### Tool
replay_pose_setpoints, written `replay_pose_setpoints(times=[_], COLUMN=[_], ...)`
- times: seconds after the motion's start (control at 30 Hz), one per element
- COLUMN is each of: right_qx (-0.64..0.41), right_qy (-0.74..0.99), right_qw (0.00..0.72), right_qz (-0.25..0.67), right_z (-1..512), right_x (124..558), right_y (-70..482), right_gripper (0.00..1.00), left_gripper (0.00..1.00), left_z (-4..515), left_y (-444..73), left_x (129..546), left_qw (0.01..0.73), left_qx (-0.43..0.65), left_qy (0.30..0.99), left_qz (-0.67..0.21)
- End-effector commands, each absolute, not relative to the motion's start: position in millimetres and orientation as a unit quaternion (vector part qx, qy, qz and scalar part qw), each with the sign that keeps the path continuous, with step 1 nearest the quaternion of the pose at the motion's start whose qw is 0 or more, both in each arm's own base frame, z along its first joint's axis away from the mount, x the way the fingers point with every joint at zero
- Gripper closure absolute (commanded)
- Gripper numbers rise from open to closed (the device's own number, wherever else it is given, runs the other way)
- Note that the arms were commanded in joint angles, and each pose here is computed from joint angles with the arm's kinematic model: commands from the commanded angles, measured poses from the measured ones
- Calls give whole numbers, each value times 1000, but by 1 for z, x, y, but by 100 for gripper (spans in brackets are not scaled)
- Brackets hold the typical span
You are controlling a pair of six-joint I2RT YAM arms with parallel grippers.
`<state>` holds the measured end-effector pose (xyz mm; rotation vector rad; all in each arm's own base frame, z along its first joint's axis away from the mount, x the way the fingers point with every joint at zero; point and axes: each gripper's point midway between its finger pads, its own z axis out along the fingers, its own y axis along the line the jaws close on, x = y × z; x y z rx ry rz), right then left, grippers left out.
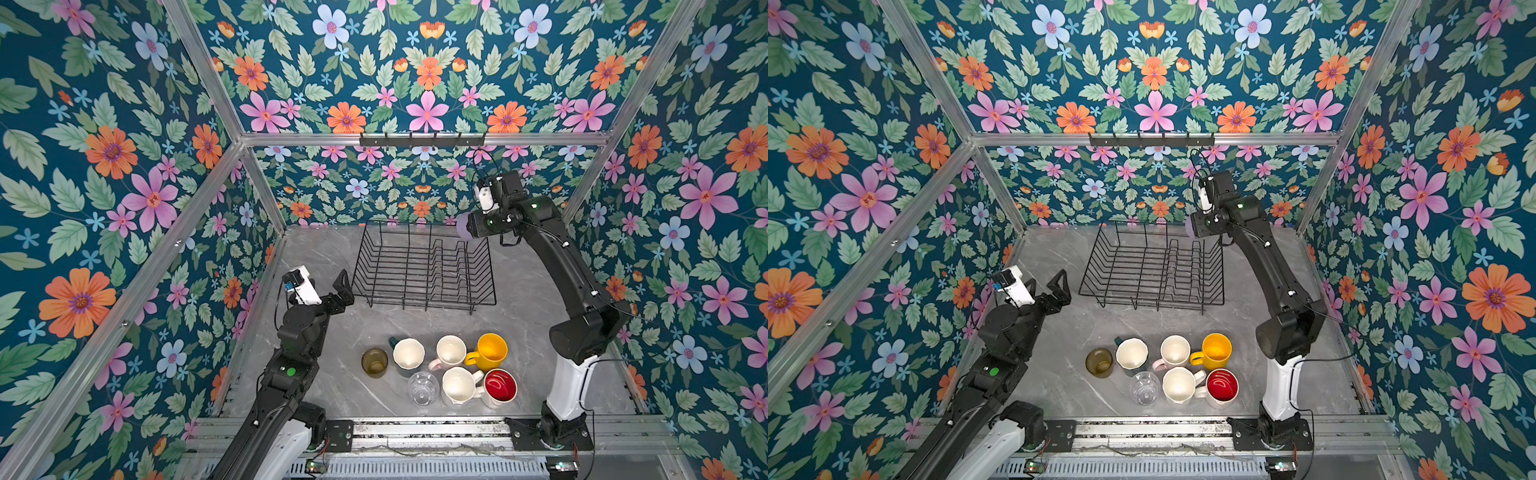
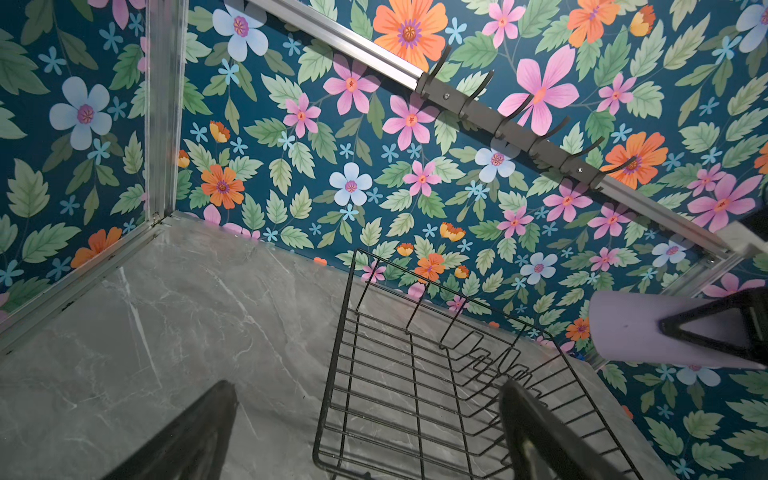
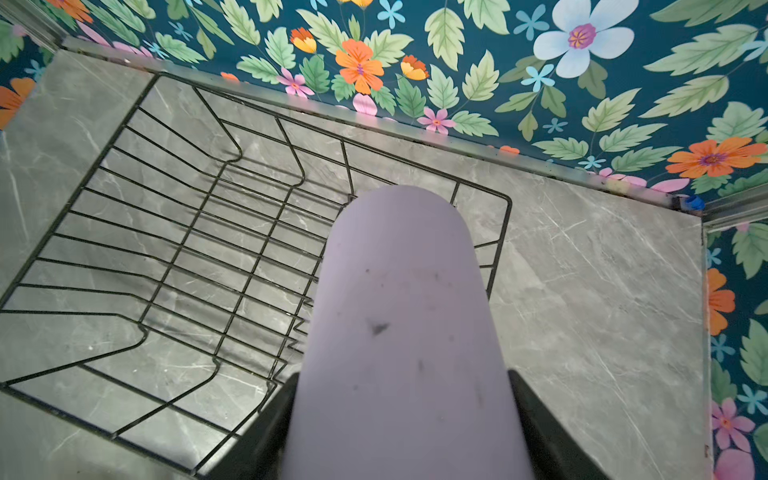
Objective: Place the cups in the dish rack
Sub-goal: 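Release the cup with the left gripper and withdraw it while the right carries it, then lower the lavender cup upside down into the rack's far corner with the right gripper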
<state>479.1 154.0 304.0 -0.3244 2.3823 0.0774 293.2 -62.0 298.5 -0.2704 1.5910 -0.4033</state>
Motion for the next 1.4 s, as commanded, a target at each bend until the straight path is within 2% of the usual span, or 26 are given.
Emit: replay_pose_setpoints(times=[0.0,0.83,1.37], right_qx=[-138,-172,-192], right_qy=[933,945,954], right_qw=[333,271,223], right_qz=[-12,-67,-57], right_z=[289,190,132], right_x=[484,546,553], right_y=[145,153,161], right_gripper=[100,100,99], left_gripper=[0,0,0], left_z=[304,303,304], left_y=[-60,-57,-50], left_x=[293,287,280], left_qw=[681,670,665], left_qx=[-119,-123,-135], left_qy=[701,713,717], left_qz=[-173,-168,-162])
